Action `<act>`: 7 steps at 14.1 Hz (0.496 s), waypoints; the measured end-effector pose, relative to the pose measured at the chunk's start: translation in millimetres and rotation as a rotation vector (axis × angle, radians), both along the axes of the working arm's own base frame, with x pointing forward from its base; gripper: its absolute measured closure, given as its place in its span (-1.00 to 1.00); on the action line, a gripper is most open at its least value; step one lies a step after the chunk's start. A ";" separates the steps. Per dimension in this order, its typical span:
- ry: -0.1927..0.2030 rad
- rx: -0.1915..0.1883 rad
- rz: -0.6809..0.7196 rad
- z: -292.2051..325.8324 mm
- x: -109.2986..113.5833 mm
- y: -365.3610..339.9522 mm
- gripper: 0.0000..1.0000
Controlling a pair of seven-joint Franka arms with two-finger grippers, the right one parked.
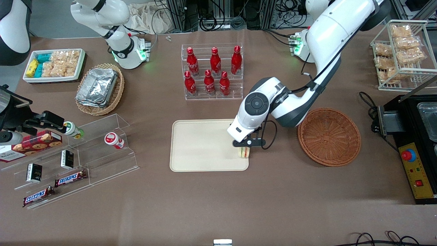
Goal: Place sandwich from basket to tray
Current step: 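Lower the sandwich onto the tray and open the left gripper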
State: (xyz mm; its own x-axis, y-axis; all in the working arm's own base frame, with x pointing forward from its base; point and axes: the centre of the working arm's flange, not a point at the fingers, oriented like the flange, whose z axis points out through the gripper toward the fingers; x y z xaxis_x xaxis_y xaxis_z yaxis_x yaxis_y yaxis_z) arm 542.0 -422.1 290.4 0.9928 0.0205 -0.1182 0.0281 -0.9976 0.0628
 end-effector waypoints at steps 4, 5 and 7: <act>-0.016 -0.002 -0.018 -23.5 -7.5 -15.7 0.70; -0.021 0.008 -0.021 -30.1 -9.7 -18.3 0.70; -0.028 0.013 -0.019 -40.2 -11.2 -21.2 0.70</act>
